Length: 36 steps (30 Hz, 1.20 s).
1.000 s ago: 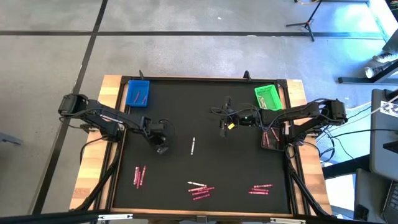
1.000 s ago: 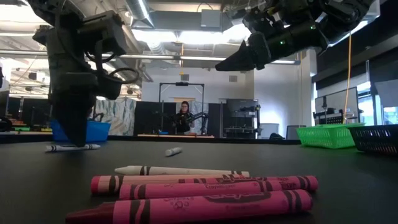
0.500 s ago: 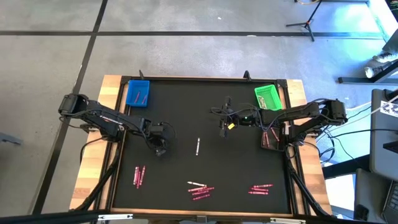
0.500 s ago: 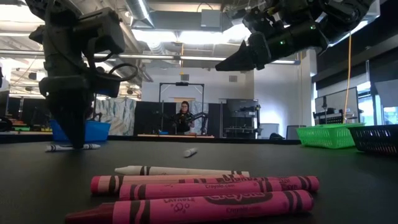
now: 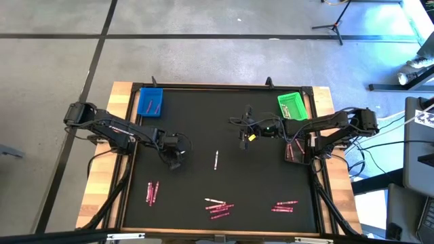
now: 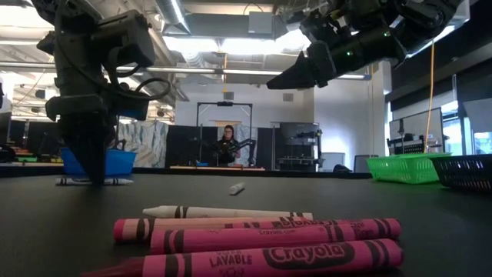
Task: Sort crayons
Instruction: Put the white crayon into the green bin
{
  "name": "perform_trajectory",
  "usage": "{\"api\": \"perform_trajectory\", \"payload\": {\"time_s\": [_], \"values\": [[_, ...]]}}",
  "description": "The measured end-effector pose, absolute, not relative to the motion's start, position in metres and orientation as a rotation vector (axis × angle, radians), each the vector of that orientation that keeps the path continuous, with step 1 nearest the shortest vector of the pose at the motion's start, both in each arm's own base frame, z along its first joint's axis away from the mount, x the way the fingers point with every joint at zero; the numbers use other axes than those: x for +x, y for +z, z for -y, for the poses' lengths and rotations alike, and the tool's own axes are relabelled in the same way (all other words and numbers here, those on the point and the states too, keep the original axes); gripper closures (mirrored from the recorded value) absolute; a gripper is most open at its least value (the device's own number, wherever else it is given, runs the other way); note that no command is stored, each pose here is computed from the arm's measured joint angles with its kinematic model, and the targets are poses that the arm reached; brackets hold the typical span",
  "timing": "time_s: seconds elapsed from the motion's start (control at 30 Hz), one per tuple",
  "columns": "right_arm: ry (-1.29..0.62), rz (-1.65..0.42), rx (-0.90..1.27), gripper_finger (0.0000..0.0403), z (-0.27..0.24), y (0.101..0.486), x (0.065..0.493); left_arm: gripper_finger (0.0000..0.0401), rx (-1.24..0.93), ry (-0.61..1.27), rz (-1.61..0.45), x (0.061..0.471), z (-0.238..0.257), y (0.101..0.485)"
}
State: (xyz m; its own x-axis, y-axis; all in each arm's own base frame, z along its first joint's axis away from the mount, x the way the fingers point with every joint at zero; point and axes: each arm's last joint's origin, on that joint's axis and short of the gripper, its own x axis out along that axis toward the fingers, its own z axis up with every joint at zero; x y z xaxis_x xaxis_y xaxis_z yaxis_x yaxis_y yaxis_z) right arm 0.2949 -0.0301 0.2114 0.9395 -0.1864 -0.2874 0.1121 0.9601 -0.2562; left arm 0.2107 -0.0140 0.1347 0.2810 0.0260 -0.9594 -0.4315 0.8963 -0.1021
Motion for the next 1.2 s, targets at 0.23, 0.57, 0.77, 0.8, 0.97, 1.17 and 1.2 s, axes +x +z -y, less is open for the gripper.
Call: {"api": "perform_trajectory", "payload": {"time_s": [0.23,0.57,0.77,0.8,0.97,1.17,1.2], "values": [[-0.151,-0.314,-0.211,0.0262,0.03,0.211,0.295,0.0393,-0.364,0.305,-1.251,0.211,0.014,0.136],[-0.155,-0.307,-0.186,0.0157,0.03,0.212,0.295,0.0393,-0.16,0.206,-1.043,0.219,0.019,0.175],[-0.097,-0.285,-0.184,0.0139,0.028,0.213,0.296,0.0393,0.05,0.149,-0.764,0.235,0.026,0.197],[-0.076,-0.27,-0.183,0.014,0.028,0.213,0.297,0.0393,0.08,0.144,-0.702,0.239,0.027,0.2],[0.048,-0.167,-0.186,0.0155,0.024,0.212,0.306,0.0393,0.214,0.109,-0.446,0.254,0.027,0.207],[0.132,-0.081,-0.2,0.0177,0.023,0.206,0.315,0.0393,0.285,0.12,-0.323,0.267,0.023,0.209],[0.141,-0.065,-0.201,0.0181,0.022,0.206,0.316,0.0393,0.291,0.127,-0.302,0.269,0.022,0.209]]}}
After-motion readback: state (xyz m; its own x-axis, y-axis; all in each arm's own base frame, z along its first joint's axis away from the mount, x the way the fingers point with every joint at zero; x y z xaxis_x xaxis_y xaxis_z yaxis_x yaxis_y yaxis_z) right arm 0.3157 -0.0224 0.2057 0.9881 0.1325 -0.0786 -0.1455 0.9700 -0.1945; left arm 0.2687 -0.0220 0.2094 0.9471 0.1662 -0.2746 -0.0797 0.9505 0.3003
